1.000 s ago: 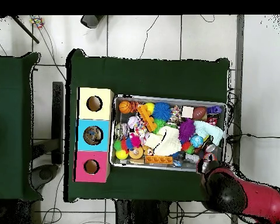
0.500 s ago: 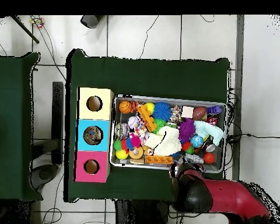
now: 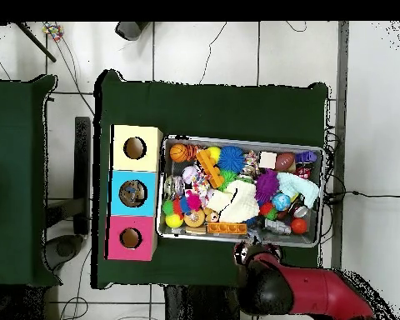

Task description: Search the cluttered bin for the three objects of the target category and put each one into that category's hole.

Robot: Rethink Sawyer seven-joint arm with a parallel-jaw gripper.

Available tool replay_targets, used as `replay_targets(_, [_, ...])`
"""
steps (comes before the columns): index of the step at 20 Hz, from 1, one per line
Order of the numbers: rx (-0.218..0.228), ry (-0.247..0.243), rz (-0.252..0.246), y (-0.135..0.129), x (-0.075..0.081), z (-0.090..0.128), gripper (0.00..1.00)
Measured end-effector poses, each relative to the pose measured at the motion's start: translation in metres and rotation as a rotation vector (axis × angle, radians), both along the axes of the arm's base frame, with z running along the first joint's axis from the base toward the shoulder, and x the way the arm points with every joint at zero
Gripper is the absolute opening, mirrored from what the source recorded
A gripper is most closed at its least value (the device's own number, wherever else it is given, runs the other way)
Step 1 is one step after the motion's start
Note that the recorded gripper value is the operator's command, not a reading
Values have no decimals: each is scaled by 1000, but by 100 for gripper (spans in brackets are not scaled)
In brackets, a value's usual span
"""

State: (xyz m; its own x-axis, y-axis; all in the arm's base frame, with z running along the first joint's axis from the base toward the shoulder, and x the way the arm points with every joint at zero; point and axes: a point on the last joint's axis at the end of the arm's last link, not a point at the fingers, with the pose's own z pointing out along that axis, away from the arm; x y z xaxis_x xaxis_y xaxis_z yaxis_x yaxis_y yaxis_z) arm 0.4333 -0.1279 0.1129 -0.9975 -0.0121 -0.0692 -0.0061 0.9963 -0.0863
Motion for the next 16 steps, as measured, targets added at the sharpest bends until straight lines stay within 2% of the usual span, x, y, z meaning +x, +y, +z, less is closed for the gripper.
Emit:
replay_targets(5, [-6,2,-92,-19,-19,14,0])
replay_targets(8, [-15,-3,-111,-21,-22,20,0])
replay_targets(10, [-30,-9,-110,-16,-22,27,0])
replay_targets(16, [-44,-8,-45,22,-14,32,0])
